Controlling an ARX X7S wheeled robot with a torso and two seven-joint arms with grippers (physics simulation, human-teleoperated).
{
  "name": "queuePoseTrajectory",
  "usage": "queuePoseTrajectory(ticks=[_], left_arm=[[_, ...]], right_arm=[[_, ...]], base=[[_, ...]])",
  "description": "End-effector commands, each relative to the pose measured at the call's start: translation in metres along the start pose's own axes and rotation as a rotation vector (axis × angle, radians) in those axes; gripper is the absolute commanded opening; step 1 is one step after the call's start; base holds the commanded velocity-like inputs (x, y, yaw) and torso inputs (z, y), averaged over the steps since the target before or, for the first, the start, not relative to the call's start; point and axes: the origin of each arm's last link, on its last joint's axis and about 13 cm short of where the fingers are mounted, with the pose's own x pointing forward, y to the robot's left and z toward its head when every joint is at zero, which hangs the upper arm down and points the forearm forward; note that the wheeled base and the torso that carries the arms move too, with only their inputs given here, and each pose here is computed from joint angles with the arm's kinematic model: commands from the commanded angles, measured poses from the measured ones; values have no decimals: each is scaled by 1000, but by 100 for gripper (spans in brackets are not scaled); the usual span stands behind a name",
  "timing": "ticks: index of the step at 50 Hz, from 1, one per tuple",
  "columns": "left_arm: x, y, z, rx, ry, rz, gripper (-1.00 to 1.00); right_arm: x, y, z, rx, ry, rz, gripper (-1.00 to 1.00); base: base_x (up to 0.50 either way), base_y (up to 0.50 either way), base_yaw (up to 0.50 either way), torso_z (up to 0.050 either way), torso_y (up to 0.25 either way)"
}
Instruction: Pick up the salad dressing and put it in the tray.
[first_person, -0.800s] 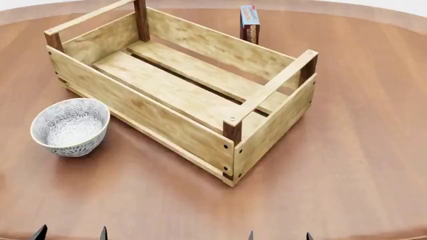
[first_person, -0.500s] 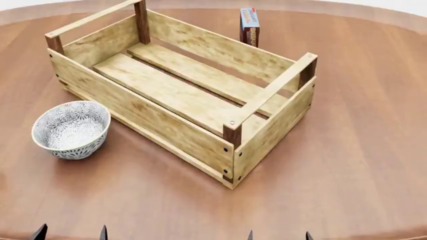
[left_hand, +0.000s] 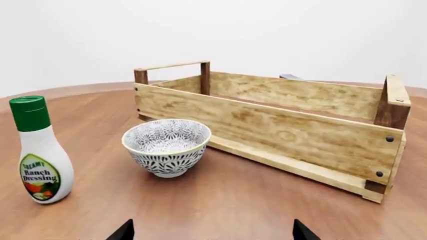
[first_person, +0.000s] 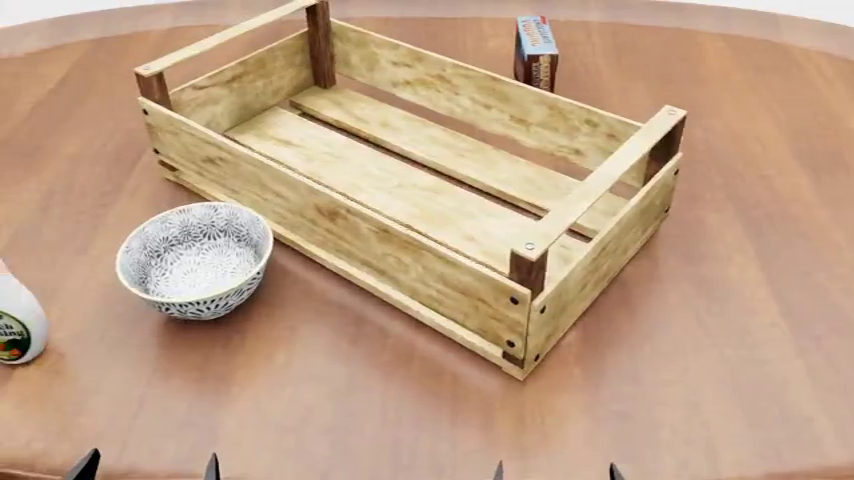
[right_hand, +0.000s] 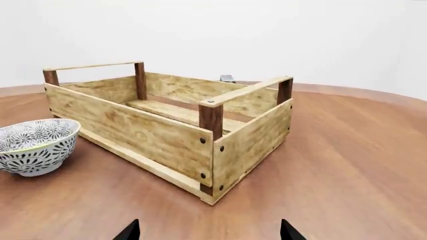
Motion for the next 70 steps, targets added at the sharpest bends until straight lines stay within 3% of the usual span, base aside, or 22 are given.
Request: queuePoseTrajectory(ticks=[1, 26, 30, 40, 47, 52, 56, 70], left_arm=[[0, 1, -1, 3, 4, -1, 100], [0, 0, -1, 5, 7, -2, 100], [0, 0, -2, 5, 13, -5, 100], [1, 0, 1, 16, 1, -2, 100], [5, 3, 30, 4, -57, 2, 100], [7, 6, 67, -47, -112, 8, 100], [6, 8, 87, -64, -142, -3, 100], [5, 11, 96, -68, -180, -10, 100]], right_arm=[[-1, 1, 0, -5, -3, 7, 100], [0, 1, -1, -9, 3, 10, 100], [1, 4, -2, -54, 22, 37, 100], [0, 2, 2, -52, -12, -2, 100], [3, -3, 27, -15, -38, -49, 100], [5, -13, 65, 43, -100, -75, 100], [4, -17, 86, 31, -147, -96, 100], [3, -21, 106, 21, -201, -125, 100]], base=[[0, 500, 0, 0, 0], [0, 500, 0, 0, 0], [0, 49, 0, 0, 0], [126, 0, 0, 0, 0], [500, 0, 0, 0, 0], [500, 0, 0, 0, 0], [500, 0, 0, 0, 0], [500, 0, 0, 0, 0]])
